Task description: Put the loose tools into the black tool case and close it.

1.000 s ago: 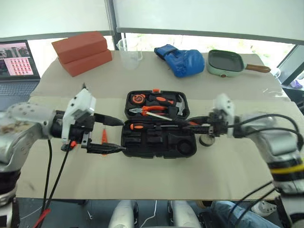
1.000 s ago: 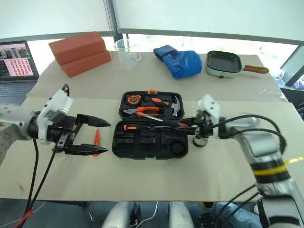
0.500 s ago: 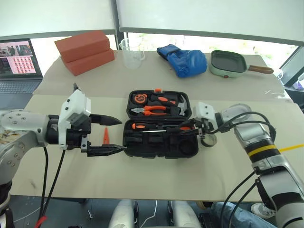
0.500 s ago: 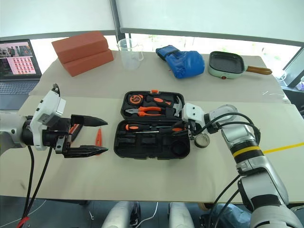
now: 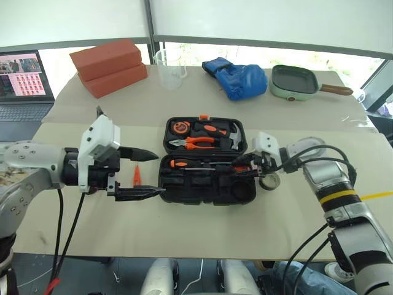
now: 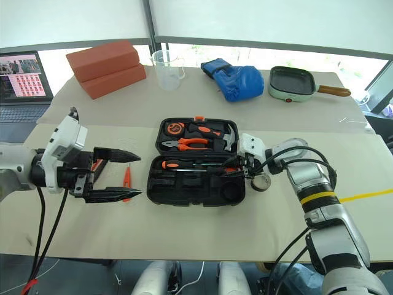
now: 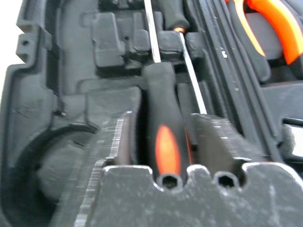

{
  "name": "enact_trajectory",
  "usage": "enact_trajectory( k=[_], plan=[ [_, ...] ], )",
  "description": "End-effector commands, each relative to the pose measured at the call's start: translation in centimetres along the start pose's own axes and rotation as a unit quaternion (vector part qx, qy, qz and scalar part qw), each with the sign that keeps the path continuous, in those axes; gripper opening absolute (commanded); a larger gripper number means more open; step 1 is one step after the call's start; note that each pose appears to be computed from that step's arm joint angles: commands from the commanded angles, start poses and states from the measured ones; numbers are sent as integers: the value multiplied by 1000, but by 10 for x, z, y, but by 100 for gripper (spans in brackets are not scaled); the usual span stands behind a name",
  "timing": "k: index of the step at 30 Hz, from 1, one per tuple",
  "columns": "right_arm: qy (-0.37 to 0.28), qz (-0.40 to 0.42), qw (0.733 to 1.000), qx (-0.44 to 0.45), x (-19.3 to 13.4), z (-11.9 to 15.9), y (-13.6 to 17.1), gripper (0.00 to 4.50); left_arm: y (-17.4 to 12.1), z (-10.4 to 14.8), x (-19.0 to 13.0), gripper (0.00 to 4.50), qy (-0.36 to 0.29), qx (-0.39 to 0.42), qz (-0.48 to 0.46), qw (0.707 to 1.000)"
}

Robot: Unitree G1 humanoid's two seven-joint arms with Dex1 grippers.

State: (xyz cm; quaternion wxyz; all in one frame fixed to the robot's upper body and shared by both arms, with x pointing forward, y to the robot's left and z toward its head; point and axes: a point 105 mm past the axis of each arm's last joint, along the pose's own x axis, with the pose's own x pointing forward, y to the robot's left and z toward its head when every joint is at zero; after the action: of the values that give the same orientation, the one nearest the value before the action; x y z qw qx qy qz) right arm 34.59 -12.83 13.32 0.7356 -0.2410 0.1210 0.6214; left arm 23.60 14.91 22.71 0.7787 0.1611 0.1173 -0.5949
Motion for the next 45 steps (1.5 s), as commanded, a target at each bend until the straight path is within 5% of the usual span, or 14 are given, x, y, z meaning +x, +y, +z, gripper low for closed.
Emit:
enact_trajectory(
  k=[1, 3, 6, 20, 38, 42, 45],
  plan=[
    [-66, 9, 997, -27, -5, 47, 4, 398, 4, 9, -3, 450, -8, 23, 5, 1000],
    [-74, 9, 997, -30, -1, 56, 7, 448, 5, 9, -3, 450, -10, 24, 5, 1000],
    [-73, -3, 997, -31, 8, 57, 7, 448, 6, 11, -1, 450, -14, 27, 4, 1000],
    [-61, -32, 997, 21, 26, 29, -4, 8, 9, 9, -2, 450, -7, 31, 3, 999],
    [63, -22, 997, -39, 65, -16, 5, 8, 14, 11, -6, 450, -1, 42, 5, 999],
    [15, -27, 999, -26, 57, 10, 0, 8, 16, 8, -6, 450, 0, 40, 9, 999],
    [-88, -33, 996, -9, 31, 58, -4, 8, 19, 1, -9, 450, 0, 24, 29, 999]
  ],
)
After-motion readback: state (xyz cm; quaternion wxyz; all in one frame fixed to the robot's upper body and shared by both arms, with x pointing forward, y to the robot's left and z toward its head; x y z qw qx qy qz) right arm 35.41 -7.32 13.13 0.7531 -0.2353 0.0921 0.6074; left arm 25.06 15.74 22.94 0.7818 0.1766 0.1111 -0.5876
